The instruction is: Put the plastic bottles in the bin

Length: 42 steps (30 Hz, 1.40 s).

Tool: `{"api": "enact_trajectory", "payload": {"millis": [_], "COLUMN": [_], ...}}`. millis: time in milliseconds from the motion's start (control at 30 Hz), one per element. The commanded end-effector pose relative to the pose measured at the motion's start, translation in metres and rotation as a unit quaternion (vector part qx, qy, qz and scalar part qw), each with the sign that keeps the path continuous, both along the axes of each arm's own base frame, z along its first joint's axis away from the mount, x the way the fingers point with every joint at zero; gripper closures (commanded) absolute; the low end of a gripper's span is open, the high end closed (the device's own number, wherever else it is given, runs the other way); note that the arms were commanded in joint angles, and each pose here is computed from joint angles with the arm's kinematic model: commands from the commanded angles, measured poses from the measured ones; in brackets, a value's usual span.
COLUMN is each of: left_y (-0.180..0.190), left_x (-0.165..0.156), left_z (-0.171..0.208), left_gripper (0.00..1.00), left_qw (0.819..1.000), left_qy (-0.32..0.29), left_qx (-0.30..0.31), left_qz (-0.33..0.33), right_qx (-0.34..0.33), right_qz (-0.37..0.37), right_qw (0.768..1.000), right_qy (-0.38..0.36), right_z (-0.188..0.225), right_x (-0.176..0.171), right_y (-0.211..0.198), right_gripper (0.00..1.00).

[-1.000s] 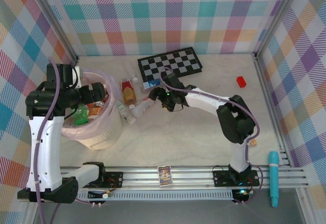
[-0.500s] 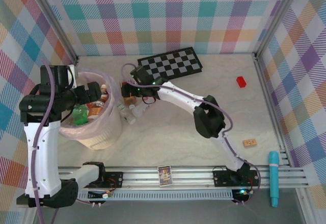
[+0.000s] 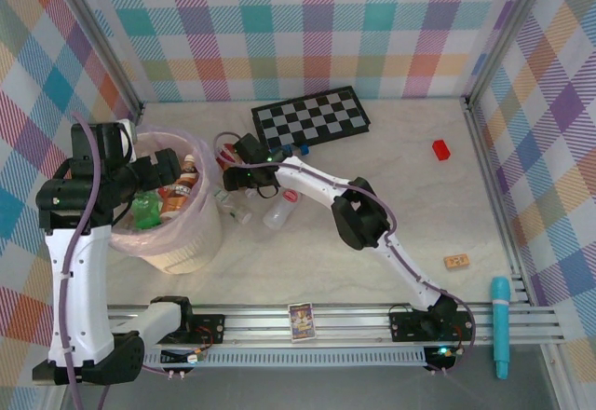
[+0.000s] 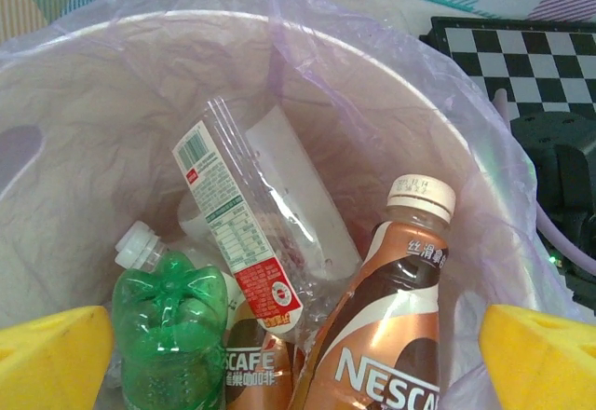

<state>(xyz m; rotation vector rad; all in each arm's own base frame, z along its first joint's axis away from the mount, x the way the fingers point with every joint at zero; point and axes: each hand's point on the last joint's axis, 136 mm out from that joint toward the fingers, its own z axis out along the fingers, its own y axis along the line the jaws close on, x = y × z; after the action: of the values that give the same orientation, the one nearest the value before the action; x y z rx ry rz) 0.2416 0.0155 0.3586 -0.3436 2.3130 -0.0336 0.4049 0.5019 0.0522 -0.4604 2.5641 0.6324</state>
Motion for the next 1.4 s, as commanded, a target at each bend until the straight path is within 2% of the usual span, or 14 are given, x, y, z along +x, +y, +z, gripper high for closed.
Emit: {"api": "enact_trajectory", "payload": {"millis": [0, 133, 433, 600, 700, 833, 967, 1100, 1367], "left_y": [-0.007, -0.016, -0.024, -0.041, -0.059, -0.093, -0.099, -0.117, -0.155], "left_x": [0.009, 0.011, 0.014, 0.015, 0.017, 0.026, 0.032, 0.041, 0.055], "left_z": [0.005, 0.004, 0.002, 0.014, 0.029, 0.05, 0.069, 0.084, 0.099], "left_gripper": [0.0, 0.0, 0.0, 0.0, 0.02, 0.01, 0.0, 0.0, 0.0], "left_qw": [0.999, 0.998, 0.997, 0.99, 0.978, 0.943, 0.927, 0.907, 0.901], "left_qy": [-0.02, -0.023, -0.022, -0.049, -0.077, -0.108, -0.152, -0.169, -0.17], "left_qx": [-0.027, -0.048, -0.072, -0.12, -0.174, -0.283, -0.319, -0.358, -0.363], "left_qz": [-0.009, -0.024, -0.036, -0.06, -0.086, -0.136, -0.125, -0.144, -0.165], "right_qx": [-0.009, 0.001, 0.044, 0.071, 0.08, 0.107, 0.148, 0.179, 0.247], "right_qz": [-0.007, -0.009, 0.002, 0.028, 0.051, 0.061, 0.087, 0.13, 0.177], "right_qw": [1.0, 1.0, 0.999, 0.996, 0.993, 0.99, 0.981, 0.966, 0.934], "right_qy": [0.003, -0.001, -0.025, -0.05, -0.069, -0.074, -0.09, -0.136, -0.187], "right_z": [-0.003, 0.014, 0.084, 0.132, 0.158, 0.19, 0.222, 0.258, 0.318], "right_x": [0.001, 0.005, 0.009, 0.003, -0.003, -0.009, -0.024, -0.055, -0.12], "right_y": [-0.002, -0.005, -0.019, -0.026, -0.037, -0.064, -0.1, -0.129, -0.161], "right_gripper": [0.22, 0.29, 0.38, 0.41, 0.42, 0.43, 0.43, 0.42, 0.42]}}
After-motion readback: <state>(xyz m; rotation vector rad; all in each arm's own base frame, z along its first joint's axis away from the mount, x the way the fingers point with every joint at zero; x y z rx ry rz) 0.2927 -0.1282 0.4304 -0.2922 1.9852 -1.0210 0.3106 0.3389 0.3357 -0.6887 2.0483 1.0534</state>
